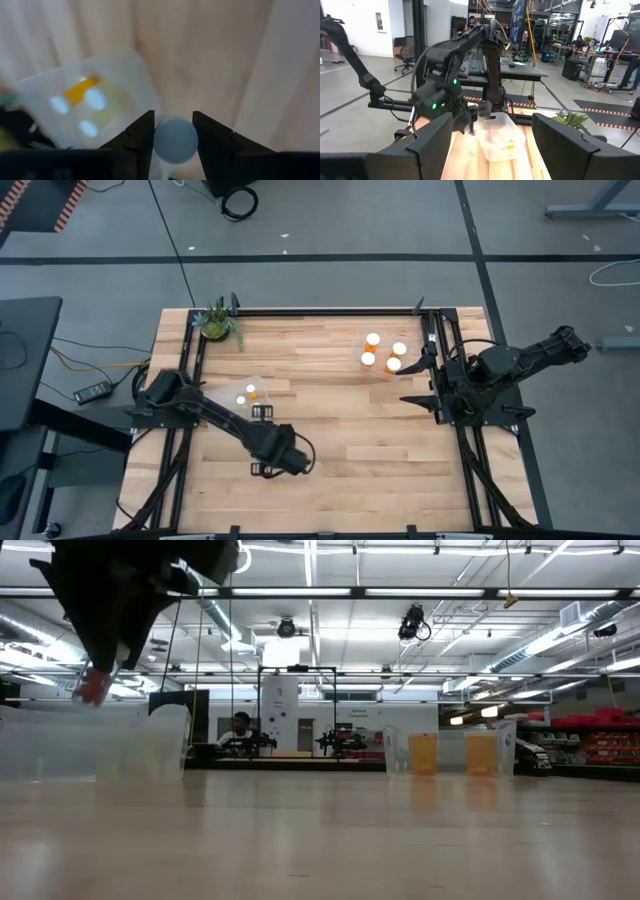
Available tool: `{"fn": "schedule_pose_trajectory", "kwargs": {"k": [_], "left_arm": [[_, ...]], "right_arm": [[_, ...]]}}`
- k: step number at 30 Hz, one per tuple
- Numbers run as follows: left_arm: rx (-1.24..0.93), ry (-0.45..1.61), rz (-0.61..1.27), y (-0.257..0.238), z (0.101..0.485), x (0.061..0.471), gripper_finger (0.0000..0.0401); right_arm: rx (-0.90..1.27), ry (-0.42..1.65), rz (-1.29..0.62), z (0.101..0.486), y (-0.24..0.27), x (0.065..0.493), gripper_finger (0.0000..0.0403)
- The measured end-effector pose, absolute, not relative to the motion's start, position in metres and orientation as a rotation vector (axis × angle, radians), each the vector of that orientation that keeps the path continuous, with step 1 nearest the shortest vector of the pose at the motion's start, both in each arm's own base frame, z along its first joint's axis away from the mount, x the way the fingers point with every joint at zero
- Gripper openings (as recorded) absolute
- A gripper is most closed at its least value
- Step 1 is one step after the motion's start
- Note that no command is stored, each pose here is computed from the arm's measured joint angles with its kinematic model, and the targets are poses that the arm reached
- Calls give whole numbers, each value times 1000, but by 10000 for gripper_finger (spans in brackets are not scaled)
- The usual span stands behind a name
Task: Pick and place medicine bottles into bin by pill shape (circle, oval)
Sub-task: Put the blue pill bottle into the left transparent bin
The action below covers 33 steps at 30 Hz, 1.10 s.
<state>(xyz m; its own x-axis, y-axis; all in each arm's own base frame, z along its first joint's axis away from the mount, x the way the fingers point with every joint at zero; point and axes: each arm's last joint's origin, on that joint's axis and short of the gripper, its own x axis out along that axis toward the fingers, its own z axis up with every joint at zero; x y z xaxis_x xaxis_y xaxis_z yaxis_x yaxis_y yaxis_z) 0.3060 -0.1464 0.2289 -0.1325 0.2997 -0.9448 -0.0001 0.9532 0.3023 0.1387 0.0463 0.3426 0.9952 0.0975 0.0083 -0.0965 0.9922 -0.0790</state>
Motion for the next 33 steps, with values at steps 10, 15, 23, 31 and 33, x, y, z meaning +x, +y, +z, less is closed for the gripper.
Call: {"fn": "schedule_pose_trajectory", "kwargs": {"k": [10, 15, 23, 31, 33], "left_arm": [[106, 1486, 464, -123, 260, 245, 131], [-24, 1334, 522, -113, 256, 209, 132], [-199, 1097, 588, -94, 227, 169, 138], [-358, 1038, 698, -79, 189, 147, 134], [-389, 1033, 736, -77, 182, 143, 142]], "right_arm": [[-77, -11, 97, 343, 46, 139, 280], [-79, -11, 97, 343, 46, 139, 280], [-79, -12, 97, 343, 46, 139, 280], [-79, -13, 97, 343, 46, 139, 280], [-79, -13, 97, 343, 46, 139, 280]]}}
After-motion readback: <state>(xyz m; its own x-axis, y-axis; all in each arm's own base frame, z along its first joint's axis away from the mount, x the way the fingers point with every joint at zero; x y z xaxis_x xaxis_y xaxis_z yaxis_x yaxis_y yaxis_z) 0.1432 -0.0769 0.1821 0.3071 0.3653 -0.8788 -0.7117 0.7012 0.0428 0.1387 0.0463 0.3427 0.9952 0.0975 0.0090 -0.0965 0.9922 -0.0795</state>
